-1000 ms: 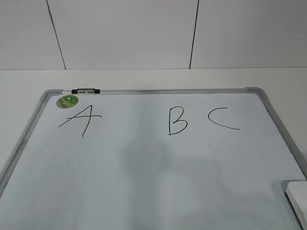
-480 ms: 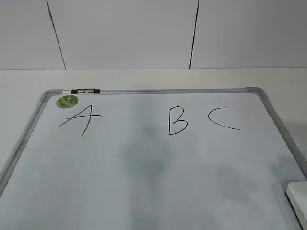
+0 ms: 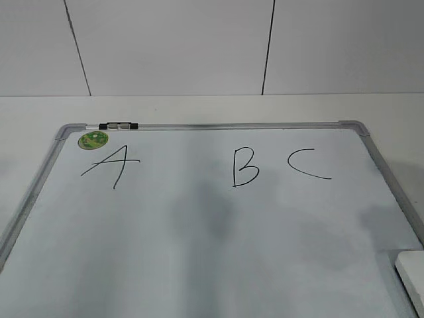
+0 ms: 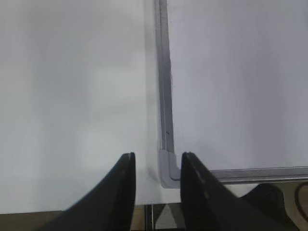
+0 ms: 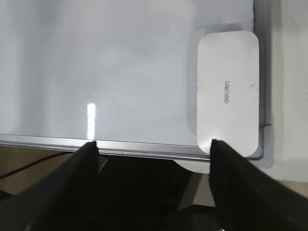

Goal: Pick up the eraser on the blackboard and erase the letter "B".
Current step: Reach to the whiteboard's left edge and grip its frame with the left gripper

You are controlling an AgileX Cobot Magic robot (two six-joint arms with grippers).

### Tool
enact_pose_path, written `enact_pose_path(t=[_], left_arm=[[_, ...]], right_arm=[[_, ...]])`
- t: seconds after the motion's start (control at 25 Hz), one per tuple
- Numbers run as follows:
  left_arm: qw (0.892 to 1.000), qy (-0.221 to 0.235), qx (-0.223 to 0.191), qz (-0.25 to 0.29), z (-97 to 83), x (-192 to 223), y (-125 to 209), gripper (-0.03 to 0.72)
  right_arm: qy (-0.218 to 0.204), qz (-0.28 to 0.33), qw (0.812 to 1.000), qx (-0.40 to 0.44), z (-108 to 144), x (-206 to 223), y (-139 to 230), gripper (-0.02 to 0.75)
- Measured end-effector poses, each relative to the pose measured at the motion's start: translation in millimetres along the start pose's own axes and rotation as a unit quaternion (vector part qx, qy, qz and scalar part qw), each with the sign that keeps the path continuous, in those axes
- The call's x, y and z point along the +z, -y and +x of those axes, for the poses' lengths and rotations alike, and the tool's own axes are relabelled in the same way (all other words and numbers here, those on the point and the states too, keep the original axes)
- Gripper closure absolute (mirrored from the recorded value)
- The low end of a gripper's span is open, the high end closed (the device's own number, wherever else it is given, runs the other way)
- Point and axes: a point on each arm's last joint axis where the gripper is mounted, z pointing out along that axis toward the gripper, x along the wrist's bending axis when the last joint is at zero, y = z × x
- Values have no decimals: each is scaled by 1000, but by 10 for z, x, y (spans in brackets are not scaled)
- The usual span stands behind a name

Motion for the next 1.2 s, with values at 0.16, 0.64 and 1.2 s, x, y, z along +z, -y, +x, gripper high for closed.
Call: enact_pose_path(t=[0.16, 0.64, 1.2], left_arm=[[998, -2, -2, 70, -23, 224, -398, 447], [983, -6, 11, 184, -34, 1235, -1337, 447], [974, 18, 52, 218, -30, 2316, -1456, 447]], right_arm=[[4, 30, 999, -10, -15, 112, -88, 169], [43, 35, 998, -27, -89, 138, -115, 169], [30, 58, 998, -16, -74, 230, -176, 169]])
